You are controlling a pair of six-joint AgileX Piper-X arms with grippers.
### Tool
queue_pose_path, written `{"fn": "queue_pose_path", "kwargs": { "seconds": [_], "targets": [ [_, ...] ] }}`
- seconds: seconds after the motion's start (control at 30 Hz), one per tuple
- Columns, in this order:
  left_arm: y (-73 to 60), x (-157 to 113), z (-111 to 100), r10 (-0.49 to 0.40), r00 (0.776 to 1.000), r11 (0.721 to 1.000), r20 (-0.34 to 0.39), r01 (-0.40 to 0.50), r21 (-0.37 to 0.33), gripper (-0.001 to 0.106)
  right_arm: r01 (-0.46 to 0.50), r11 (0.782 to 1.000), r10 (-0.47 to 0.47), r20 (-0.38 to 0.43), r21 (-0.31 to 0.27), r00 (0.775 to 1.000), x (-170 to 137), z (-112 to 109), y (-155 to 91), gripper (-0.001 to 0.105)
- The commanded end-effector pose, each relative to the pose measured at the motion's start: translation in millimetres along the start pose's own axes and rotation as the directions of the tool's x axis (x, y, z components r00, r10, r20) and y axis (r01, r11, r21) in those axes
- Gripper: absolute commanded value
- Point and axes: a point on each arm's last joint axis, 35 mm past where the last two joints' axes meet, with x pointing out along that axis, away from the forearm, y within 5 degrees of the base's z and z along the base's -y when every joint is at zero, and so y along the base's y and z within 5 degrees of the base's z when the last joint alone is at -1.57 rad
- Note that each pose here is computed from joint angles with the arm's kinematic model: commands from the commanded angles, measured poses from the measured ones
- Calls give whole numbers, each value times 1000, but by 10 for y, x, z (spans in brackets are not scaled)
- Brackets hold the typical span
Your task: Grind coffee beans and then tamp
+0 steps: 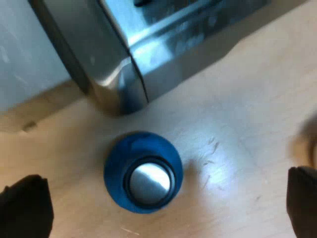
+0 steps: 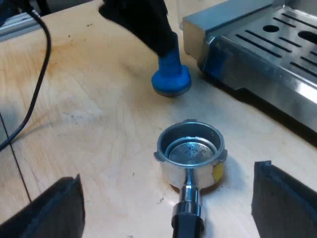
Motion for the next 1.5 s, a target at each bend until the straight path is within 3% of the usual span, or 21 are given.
{"fn": "queue_pose_path", "kwargs": {
  "seconds": [0.03,0.17,0.33,0.47,0.57,0.63,0.7,0.8,0.93,1.07,1.17,1.2,1.37,1.5],
  "targets": [
    [-46,-206,-5,-2,998,1000,63,2,3,98,0,999,-2,23,48,1000,-7,49,-6,70],
    [-108,-517,-99,-11,988,1000,155,8,18,98,-4,997,2,23,80,1000,-2,205,-31,70],
    [-179,-869,-187,-23,965,999,261,12,43,98,-24,998,28,-72,65,997,-32,479,-81,70],
    [-254,-1215,-203,-39,926,997,374,14,71,98,-31,998,38,-142,53,989,-126,792,-154,70],
    [-304,-1432,-171,-51,896,996,440,13,88,98,-28,998,35,-143,52,989,-229,1076,-225,70],
    [-332,-1549,-133,-57,878,995,475,10,101,98,-2,999,8,-143,41,990,-293,1217,-277,70],
    [-361,-1664,-83,-65,855,994,515,7,113,98,86,996,-86,-146,-5,986,-361,1350,-349,70],
    [-380,-1737,-49,-71,837,993,543,6,120,98,142,990,-144,-154,-23,978,-411,1433,-432,70],
    [-418,-1892,7,-80,807,991,585,4,131,98,192,981,-187,-189,10,964,-478,1498,-596,70],
    [-430,-1947,29,-81,797,992,598,3,129,98,215,975,-199,-219,52,955,-539,1531,-739,70],
    [-451,-2105,85,-39,770,994,637,-37,107,98,250,964,-223,-240,92,945,-589,1548,-854,70],
    [-462,-2217,159,1,758,996,652,-60,69,98,360,919,-304,-296,159,906,-753,1567,-1148,70],
    [-369,-2233,213,106,783,993,613,-110,-31,98,441,867,-344,-362,232,867,-911,1489,-1379,70],
    [-321,-2226,217,145,790,989,595,-128,-70,98,487,819,-345,-420,302,840,-1033,1367,-1513,70]
  ]
}}
